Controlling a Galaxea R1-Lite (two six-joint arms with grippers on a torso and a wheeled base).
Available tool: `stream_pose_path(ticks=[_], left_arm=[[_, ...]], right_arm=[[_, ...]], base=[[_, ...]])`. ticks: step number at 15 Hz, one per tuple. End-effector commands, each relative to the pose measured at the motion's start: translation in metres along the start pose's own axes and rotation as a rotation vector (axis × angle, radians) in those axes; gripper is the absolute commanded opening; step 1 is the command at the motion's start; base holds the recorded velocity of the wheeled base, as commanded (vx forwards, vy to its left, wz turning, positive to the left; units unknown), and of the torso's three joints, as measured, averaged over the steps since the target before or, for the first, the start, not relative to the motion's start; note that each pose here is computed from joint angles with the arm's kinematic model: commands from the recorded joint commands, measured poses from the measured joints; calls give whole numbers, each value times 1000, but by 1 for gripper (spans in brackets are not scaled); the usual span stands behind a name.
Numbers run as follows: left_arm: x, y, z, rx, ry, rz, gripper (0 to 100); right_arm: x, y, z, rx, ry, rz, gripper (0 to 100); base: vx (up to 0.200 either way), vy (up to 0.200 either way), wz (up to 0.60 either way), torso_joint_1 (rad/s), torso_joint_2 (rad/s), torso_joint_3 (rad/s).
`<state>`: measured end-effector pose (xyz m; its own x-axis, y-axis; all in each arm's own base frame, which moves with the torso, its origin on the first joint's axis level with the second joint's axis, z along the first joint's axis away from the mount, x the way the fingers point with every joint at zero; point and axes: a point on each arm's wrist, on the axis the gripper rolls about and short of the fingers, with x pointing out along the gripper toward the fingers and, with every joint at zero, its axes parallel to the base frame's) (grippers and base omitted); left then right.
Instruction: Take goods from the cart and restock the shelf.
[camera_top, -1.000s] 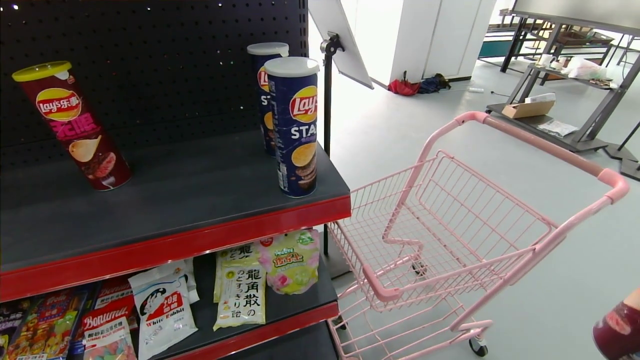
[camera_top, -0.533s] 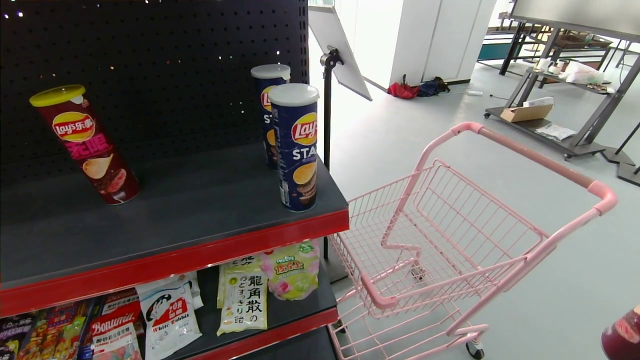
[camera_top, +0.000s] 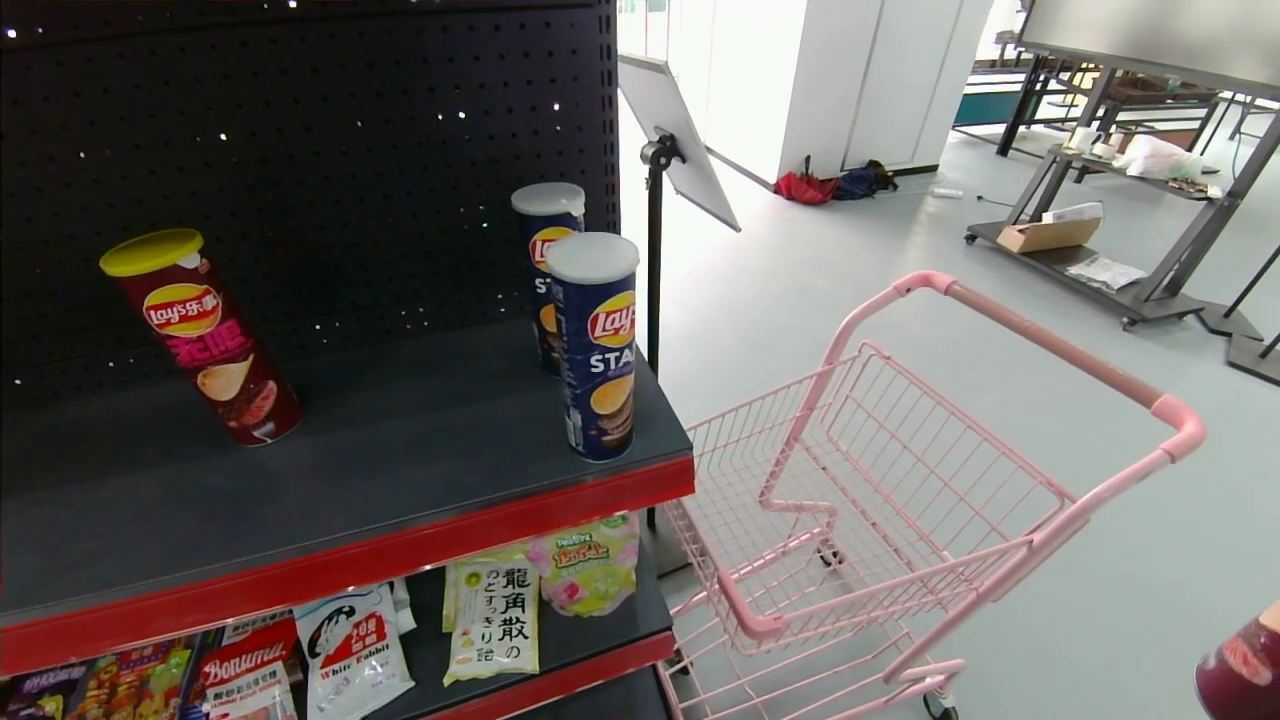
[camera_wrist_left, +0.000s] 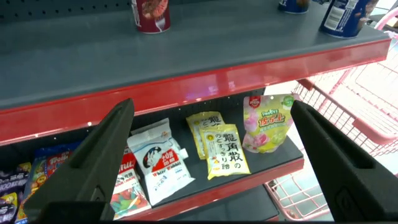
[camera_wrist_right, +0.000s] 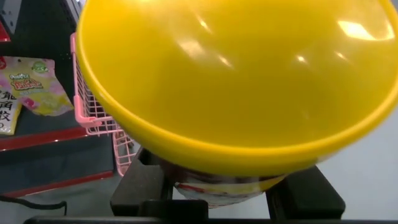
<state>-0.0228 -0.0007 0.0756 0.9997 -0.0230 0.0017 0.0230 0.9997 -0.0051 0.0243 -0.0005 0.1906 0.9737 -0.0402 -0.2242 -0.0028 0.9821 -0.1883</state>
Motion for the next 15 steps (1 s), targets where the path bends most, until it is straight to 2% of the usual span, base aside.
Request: stream_pose_path(ticks=[1, 8, 15], left_arm=[[0, 0, 0, -1, 0, 0, 100], [0, 0, 0, -1, 0, 0, 100], [0, 0, 0, -1, 0, 0, 100]], right_arm=[[1, 0, 0, -2, 7, 3, 0], [4, 1, 0, -22, 18, 9, 0], [1, 2, -8, -26, 18, 8, 0]], base=[[0, 0, 0, 154, -359, -222], [0, 0, 0, 134, -316, -179], [0, 0, 600, 11, -8, -6]])
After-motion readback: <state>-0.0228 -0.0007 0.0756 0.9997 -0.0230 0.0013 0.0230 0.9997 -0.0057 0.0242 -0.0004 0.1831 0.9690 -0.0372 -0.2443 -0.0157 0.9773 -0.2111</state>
